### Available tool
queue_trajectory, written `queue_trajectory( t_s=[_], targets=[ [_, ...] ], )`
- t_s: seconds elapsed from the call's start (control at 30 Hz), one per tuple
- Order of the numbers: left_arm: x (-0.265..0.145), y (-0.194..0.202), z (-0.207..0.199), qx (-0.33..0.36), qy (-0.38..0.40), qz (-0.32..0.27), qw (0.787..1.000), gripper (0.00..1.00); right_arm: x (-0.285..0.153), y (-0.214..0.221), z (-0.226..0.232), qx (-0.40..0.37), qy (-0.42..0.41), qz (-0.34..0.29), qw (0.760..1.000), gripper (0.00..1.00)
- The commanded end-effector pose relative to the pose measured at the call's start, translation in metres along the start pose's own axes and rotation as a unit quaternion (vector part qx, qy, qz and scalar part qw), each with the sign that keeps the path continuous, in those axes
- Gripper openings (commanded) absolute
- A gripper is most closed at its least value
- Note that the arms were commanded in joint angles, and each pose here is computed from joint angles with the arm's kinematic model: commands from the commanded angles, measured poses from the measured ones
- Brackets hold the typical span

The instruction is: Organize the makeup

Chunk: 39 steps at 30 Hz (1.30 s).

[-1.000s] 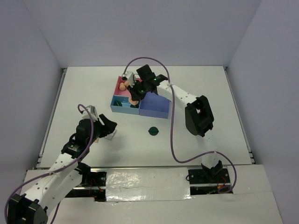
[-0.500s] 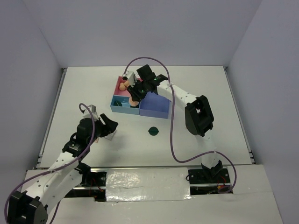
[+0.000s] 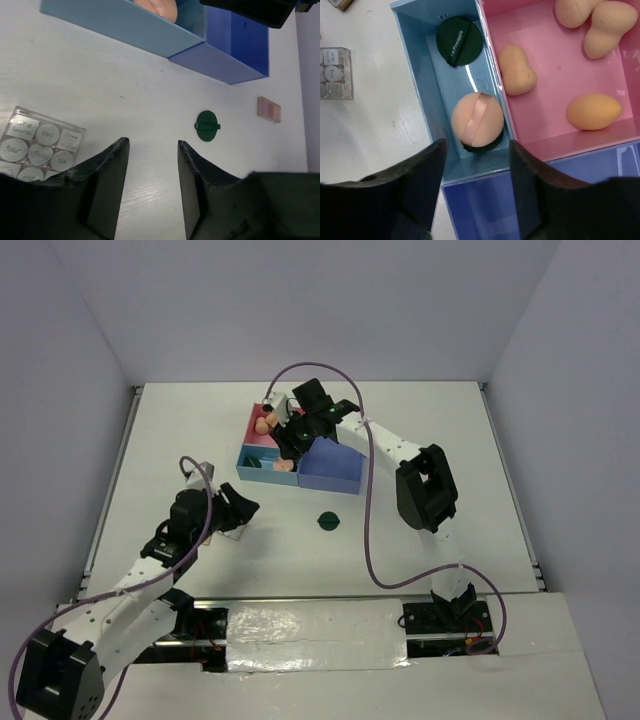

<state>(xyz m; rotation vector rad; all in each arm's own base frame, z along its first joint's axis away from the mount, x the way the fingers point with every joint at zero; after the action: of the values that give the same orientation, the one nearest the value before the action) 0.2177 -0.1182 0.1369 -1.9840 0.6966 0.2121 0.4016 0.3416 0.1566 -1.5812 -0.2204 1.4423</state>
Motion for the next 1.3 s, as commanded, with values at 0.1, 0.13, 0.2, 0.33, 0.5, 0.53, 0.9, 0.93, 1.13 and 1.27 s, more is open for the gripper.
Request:
queue_trajectory(
  t_s=[0.1, 0.13, 0.2, 0.33, 0.5, 0.53, 0.9, 0.93, 1.13, 1.27],
  targets=[
    [0.015, -0.006, -0.028, 0.015, 0.082, 0.007, 0.996, 0.37, -0.057, -0.026, 0.014, -0.028, -0.001, -0.059, 0.998, 0.99],
    [0.017, -0.007, -0.037, 0.023, 0.094, 0.010, 0.995, 0.34, -0.068, -0.024, 0.010, -0.024, -0.007, -0.072, 0.997, 1.00],
    [0.026, -0.006, -0.044, 0.034, 0.097, 0.022, 0.994, 0.27, -0.095, -0.017, 0.012, -0.017, -0.023, -0.092, 0.995, 1.00],
    [0.044, 0.010, -0.067, 0.070, 0.113, 0.067, 0.989, 0.38, -0.139, 0.024, -0.006, 0.041, -0.085, -0.093, 0.991, 0.99],
    [0.067, 0.019, -0.099, 0.111, 0.120, 0.097, 0.982, 0.57, -0.199, 0.052, -0.013, 0.056, -0.056, -0.160, 0.984, 0.81],
    [0.076, 0.029, -0.096, 0.116, 0.107, 0.119, 0.980, 0.58, -0.204, 0.058, -0.014, 0.063, -0.047, -0.162, 0.984, 0.79],
    [0.132, 0.059, -0.126, 0.209, 0.042, 0.217, 0.953, 0.56, -0.240, 0.106, -0.028, 0.127, 0.019, -0.195, 0.972, 0.76],
    [0.137, 0.064, -0.122, 0.222, 0.027, 0.224, 0.949, 0.55, -0.244, 0.106, -0.031, 0.131, 0.023, -0.199, 0.971, 0.76],
    [0.140, 0.083, -0.130, 0.276, 0.006, 0.254, 0.927, 0.55, -0.248, 0.106, -0.040, 0.148, 0.024, -0.208, 0.967, 0.77],
    [0.140, 0.091, -0.133, 0.303, -0.008, 0.263, 0.916, 0.56, -0.247, 0.107, -0.042, 0.153, 0.022, -0.209, 0.966, 0.77]
  ],
)
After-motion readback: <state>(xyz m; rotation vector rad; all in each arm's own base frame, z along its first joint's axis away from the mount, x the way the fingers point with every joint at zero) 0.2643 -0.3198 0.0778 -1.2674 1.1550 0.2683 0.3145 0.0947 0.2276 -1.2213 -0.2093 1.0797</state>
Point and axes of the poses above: each gripper's point midway between its finger pads, its own x axis out along the fingers, its own z axis along the line the jaws close on, y = z × x, the point moved 5 cm from there along -x, back along the fingers, and after that the axes turned 10 degrees about x, right-handed, at the moved point
